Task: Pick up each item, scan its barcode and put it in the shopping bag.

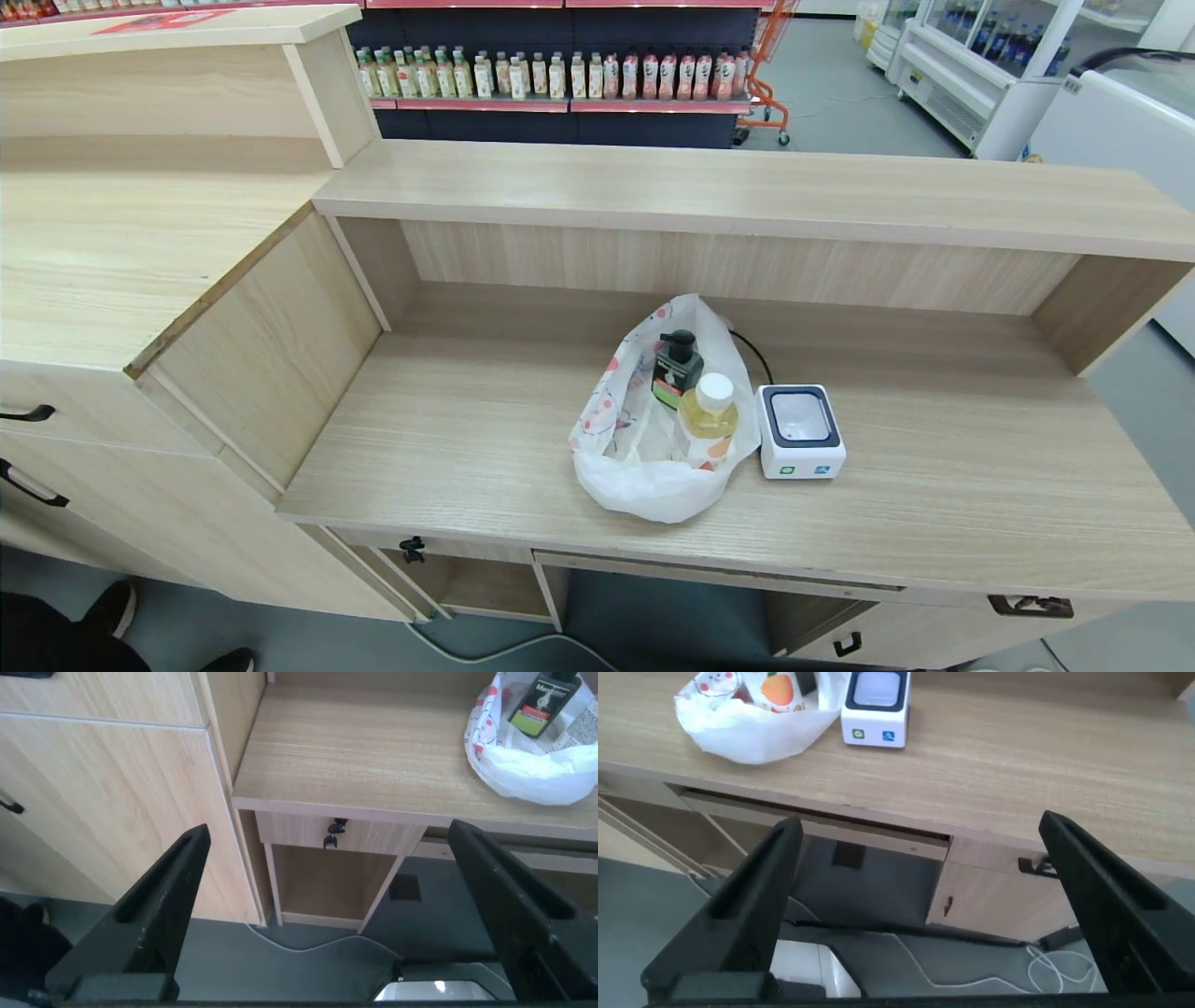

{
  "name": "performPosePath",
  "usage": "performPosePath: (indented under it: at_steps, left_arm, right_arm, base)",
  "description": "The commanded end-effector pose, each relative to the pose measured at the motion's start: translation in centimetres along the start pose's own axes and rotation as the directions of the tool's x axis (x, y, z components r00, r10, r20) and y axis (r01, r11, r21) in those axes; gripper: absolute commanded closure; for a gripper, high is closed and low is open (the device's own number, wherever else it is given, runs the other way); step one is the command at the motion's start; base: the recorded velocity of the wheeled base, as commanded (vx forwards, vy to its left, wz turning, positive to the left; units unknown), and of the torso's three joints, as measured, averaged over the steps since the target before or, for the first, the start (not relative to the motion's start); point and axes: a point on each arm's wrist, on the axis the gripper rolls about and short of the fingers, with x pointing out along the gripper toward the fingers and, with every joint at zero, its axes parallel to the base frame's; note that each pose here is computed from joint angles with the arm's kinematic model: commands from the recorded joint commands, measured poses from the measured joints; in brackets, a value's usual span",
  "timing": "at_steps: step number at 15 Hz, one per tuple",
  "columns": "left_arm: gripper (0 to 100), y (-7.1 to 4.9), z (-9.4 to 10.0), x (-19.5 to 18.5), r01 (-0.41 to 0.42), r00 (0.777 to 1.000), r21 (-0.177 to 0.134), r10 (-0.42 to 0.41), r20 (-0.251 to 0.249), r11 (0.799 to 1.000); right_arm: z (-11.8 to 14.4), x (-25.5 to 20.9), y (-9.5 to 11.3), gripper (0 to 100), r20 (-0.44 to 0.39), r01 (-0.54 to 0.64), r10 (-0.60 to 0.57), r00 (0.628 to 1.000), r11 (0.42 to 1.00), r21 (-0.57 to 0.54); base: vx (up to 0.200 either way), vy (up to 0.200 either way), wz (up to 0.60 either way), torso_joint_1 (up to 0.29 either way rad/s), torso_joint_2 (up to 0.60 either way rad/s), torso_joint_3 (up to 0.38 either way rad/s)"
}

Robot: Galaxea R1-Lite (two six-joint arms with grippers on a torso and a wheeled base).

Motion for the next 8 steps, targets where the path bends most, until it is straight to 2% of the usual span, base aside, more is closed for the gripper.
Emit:
performPosePath:
  at_steps: [1,8]
  left_arm:
    - [0,0.00,0.00,0.00,0.000,1.000,0.000,0.000,0.001,1.000]
    - [0,0.00,0.01,0.01,0.000,1.000,-0.001,0.000,-0.001,1.000]
  right_arm:
    - [-0.09,-0.18,0.01,0,0.021,-0.001,0.001,1.000,1.000,-0.001]
    - [-0.10,-0.17,0.01,0,0.019,0.000,0.000,1.000,1.000,0.020]
  base:
    - [0.000,0.000,0.00,0.000,0.00,0.000]
    - [0.000,0.000,0.00,0.000,0.00,0.000]
